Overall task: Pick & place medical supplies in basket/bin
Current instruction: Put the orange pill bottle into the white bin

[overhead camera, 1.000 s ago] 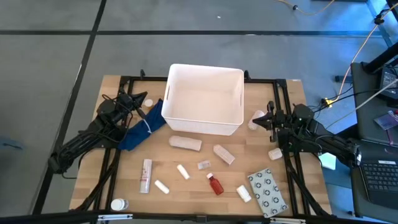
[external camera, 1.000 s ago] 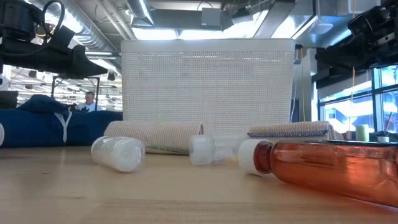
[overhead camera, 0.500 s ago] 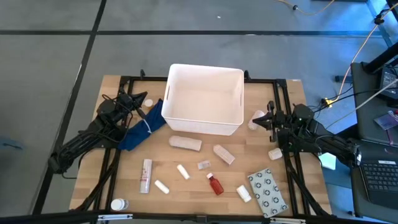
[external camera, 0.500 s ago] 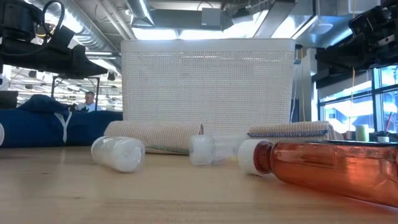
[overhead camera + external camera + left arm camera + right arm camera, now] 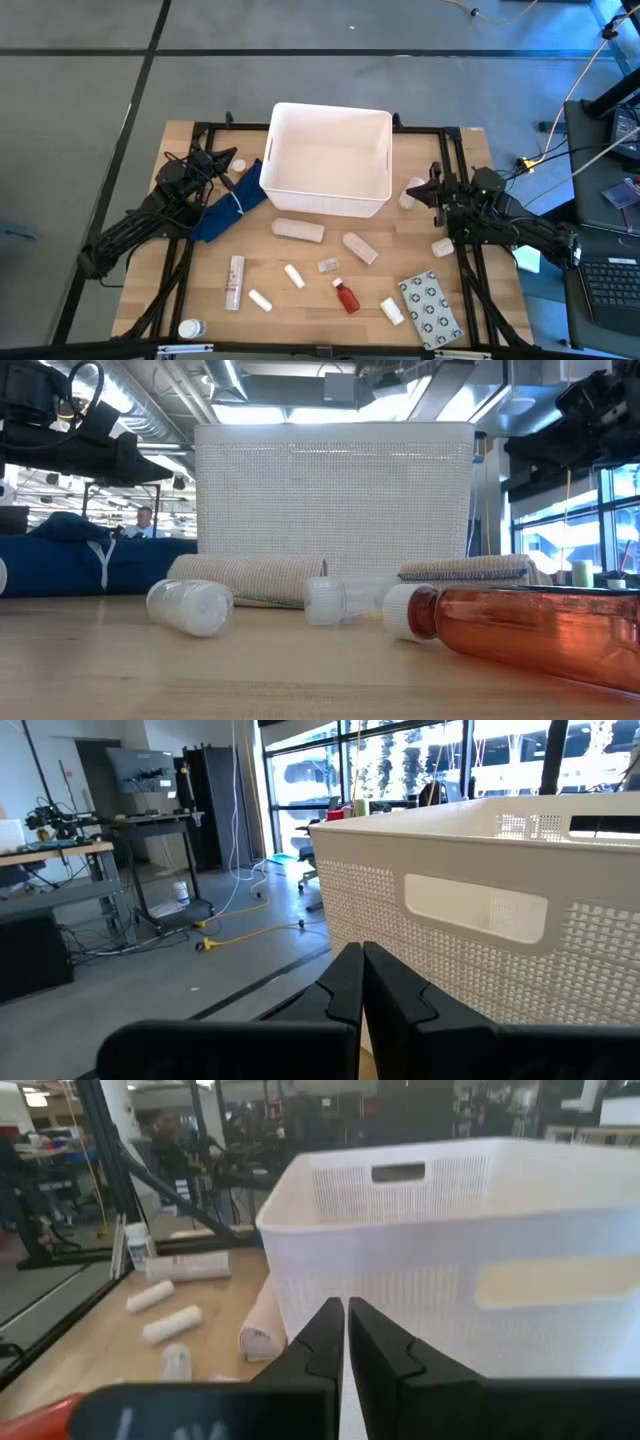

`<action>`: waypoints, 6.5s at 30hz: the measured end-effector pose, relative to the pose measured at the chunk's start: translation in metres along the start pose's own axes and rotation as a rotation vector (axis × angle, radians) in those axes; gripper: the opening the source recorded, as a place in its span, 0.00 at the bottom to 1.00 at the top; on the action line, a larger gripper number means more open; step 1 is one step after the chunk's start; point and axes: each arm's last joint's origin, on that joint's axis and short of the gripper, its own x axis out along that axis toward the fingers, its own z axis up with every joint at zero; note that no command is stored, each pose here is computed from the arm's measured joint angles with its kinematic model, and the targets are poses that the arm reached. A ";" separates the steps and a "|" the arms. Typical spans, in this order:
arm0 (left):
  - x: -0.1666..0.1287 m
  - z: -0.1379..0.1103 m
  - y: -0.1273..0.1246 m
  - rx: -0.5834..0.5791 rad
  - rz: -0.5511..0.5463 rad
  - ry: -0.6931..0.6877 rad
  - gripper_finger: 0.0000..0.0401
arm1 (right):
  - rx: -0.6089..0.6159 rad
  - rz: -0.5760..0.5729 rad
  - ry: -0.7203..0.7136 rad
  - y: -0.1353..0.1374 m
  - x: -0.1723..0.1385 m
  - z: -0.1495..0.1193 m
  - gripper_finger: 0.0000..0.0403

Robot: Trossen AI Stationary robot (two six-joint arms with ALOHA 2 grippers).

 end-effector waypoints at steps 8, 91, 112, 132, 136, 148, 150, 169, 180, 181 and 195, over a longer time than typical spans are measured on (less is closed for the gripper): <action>0.000 0.000 0.000 0.000 0.001 0.000 0.01 | 0.034 -0.035 -0.026 -0.001 0.000 0.002 0.06; 0.090 0.027 0.001 -0.152 0.192 0.998 0.52 | 0.080 -0.150 -0.093 -0.004 -0.001 0.008 0.56; 0.102 0.035 0.002 0.049 0.120 0.967 0.52 | 0.083 -0.150 -0.092 -0.004 -0.001 0.007 0.56; 0.108 0.040 0.005 0.051 0.227 0.877 0.65 | 0.256 -0.154 -0.048 -0.005 0.000 0.002 0.56; 0.103 0.037 0.005 0.020 0.255 0.930 0.70 | 0.256 -0.154 -0.048 -0.005 0.000 0.002 0.56; 0.100 0.034 0.005 -0.027 0.271 0.966 0.73 | 0.260 -0.156 -0.039 -0.005 0.000 0.001 0.56; 0.100 0.034 0.005 -0.044 0.280 0.964 0.73 | 0.262 -0.157 -0.032 -0.005 0.000 0.000 0.56; 0.087 0.027 -0.001 -0.252 0.363 1.079 0.73 | 0.301 -0.182 0.089 -0.005 -0.001 -0.012 0.56; 0.084 0.026 -0.001 -0.245 0.417 1.103 0.73 | 0.304 -0.182 0.088 -0.005 -0.001 -0.012 0.56; 0.084 0.026 -0.001 -0.245 0.416 1.104 0.73 | 0.304 -0.182 0.088 -0.005 -0.001 -0.012 0.56; 0.083 0.014 -0.003 -0.296 0.396 1.080 0.73 | 0.302 -0.181 0.087 -0.005 -0.001 -0.012 0.56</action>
